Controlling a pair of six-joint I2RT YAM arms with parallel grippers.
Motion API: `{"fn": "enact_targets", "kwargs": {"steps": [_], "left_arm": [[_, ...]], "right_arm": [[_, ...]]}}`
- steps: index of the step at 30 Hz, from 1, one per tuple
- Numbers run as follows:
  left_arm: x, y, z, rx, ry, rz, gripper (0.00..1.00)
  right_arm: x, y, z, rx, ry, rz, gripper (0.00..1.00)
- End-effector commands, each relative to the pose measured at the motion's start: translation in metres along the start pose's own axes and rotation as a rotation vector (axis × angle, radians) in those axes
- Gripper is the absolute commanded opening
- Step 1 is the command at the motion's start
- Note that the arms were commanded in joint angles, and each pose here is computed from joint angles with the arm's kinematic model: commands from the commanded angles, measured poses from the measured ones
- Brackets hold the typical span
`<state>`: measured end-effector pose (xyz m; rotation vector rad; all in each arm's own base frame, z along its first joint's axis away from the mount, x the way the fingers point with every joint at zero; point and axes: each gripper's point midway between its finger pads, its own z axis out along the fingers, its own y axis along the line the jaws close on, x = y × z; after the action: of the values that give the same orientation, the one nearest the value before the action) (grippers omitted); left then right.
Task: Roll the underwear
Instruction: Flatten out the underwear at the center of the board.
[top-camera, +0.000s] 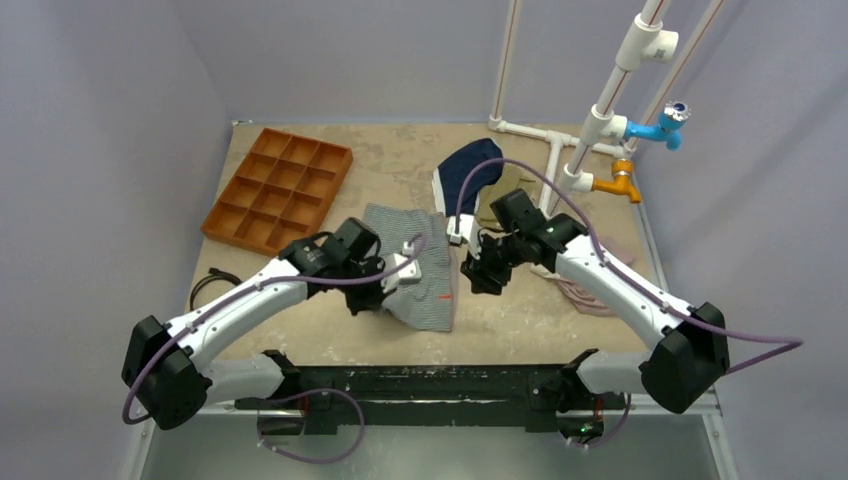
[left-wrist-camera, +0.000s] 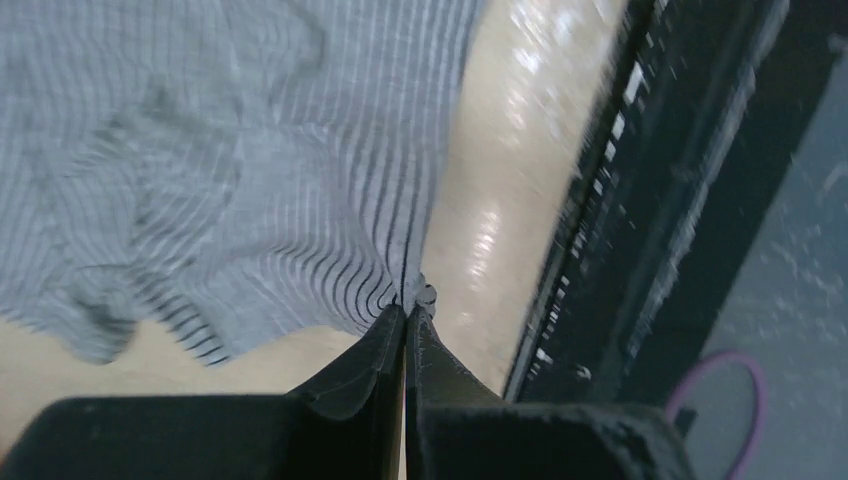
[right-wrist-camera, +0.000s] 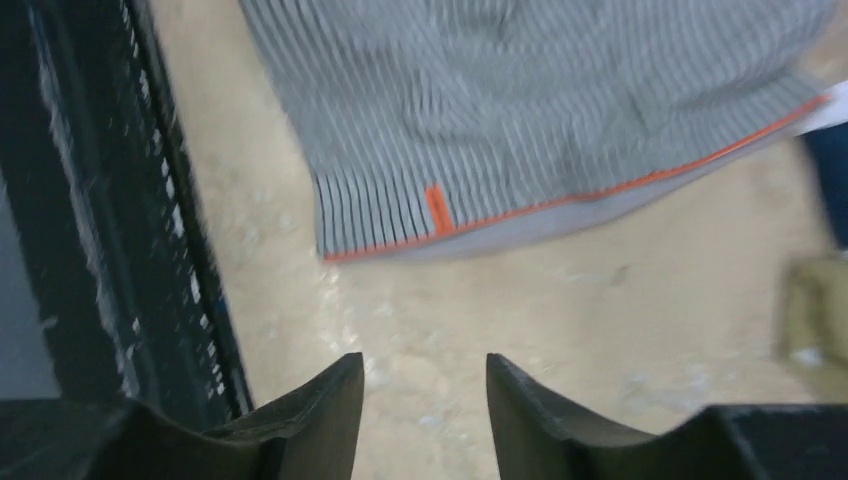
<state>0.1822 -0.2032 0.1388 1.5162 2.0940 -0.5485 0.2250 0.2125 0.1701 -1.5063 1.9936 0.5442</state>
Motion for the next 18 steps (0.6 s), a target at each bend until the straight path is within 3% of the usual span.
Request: {"fn": "enact_targets", "kwargs": {"steps": [1,4,8,11,14,18], "left_arm": [[0.037,-0.049,0.014,0.157,0.090,0.076,0.01],[0.050,-0.062,0.010,0.205,0.141,0.089,0.09],[0.060,-0.064,-0.003,0.203,0.178,0.122,0.32],[0.074,-0.059,-0.012,0.157,0.216,0.161,0.44],[0.079,-0.040,-0.018,0.037,0.221,0.196,0.48],[0.056,0.004,-0.019,-0.192,0.107,0.152,0.59]], "right_arm": [[0.027,0.031,0.024,-0.149,0.012,0.008,0.52],[0.025,0.021,0.028,-0.114,0.013,0.000,0.56],[0.012,-0.001,0.040,-0.031,-0.022,0.034,0.59],[0.008,-0.018,0.056,0.002,-0.018,0.059,0.60],[0.004,-0.030,0.073,-0.001,-0.008,0.079,0.62],[-0.006,-0.045,0.100,-0.018,-0.015,0.120,0.65]]}}
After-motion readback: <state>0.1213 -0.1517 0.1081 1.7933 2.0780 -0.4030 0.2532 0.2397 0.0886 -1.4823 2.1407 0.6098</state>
